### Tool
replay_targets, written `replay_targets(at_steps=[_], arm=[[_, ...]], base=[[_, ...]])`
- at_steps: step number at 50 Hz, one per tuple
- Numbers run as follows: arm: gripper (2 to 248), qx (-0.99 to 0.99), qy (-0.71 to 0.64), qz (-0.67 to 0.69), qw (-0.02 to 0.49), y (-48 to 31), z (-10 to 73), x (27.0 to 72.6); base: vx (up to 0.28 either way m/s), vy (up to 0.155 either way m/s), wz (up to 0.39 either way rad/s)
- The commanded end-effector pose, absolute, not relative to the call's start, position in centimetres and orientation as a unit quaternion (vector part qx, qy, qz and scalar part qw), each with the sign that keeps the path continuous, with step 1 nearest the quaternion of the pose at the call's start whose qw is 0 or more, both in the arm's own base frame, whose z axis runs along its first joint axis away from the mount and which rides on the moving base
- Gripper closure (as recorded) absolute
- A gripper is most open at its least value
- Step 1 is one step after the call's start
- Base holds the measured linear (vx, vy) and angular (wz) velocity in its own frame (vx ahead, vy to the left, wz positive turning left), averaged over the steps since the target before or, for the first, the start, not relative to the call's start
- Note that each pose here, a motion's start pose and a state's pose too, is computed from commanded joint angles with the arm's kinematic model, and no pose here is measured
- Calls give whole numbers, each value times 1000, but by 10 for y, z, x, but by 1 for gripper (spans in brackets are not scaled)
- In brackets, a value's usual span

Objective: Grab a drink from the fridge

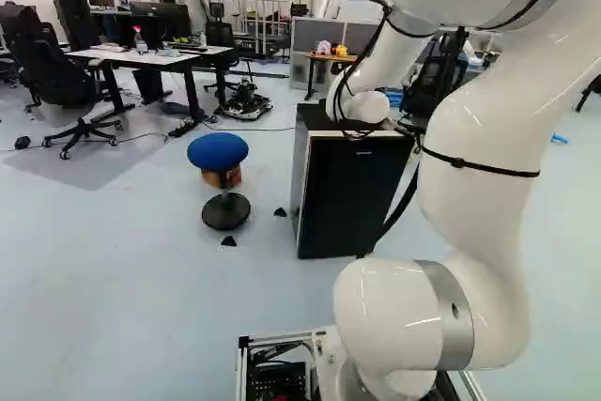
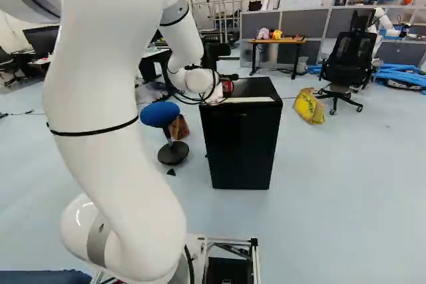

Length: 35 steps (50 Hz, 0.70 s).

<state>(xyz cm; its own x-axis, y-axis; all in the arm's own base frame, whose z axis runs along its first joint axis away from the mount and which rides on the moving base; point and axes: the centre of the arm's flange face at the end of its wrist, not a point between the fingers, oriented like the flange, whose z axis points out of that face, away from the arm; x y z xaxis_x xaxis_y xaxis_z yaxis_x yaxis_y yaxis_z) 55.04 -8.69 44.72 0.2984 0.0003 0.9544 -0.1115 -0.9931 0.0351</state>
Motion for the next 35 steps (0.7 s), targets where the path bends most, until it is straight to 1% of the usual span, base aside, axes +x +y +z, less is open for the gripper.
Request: replay_targets(at_steps=[35], arm=[[3, 815, -39, 576, 48, -99, 412, 588]], base=[[0, 0, 0]])
